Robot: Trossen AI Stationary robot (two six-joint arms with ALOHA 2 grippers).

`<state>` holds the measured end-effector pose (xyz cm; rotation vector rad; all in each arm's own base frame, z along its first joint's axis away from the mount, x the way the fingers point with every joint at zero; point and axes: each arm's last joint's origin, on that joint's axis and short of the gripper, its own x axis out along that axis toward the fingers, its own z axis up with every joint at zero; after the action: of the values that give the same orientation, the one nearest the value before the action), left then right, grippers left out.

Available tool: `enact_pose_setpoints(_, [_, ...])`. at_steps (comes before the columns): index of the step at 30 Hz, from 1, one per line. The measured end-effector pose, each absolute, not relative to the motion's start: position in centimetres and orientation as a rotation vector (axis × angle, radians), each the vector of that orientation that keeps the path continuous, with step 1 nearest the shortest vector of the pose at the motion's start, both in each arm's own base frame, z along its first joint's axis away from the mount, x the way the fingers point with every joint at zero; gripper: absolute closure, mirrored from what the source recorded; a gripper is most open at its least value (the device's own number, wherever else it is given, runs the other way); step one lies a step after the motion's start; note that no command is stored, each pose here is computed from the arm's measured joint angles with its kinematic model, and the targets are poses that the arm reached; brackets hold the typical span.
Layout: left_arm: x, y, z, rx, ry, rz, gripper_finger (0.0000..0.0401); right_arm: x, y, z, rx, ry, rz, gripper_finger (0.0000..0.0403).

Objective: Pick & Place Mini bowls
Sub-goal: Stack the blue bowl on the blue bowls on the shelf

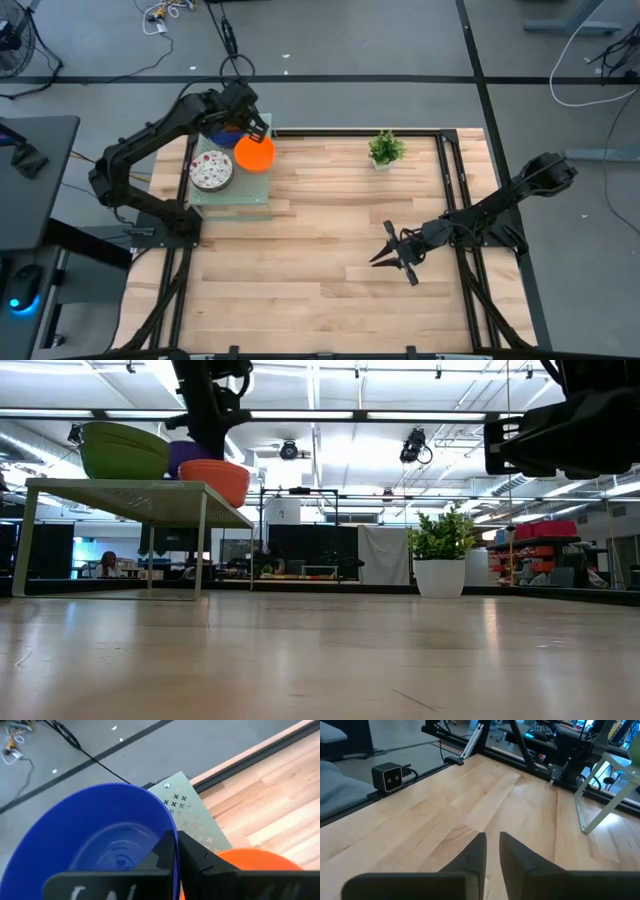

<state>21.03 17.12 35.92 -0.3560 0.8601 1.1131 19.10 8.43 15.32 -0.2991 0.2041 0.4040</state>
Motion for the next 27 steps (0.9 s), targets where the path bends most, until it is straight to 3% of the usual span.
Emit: enact_pose_setpoints(27, [20.3, 17.6, 34.7, -0.416, 0.833, 1.218, 0.0379, 19.1, 8.4, 15.2, -0.278, 0.216, 0.402, 0.0348])
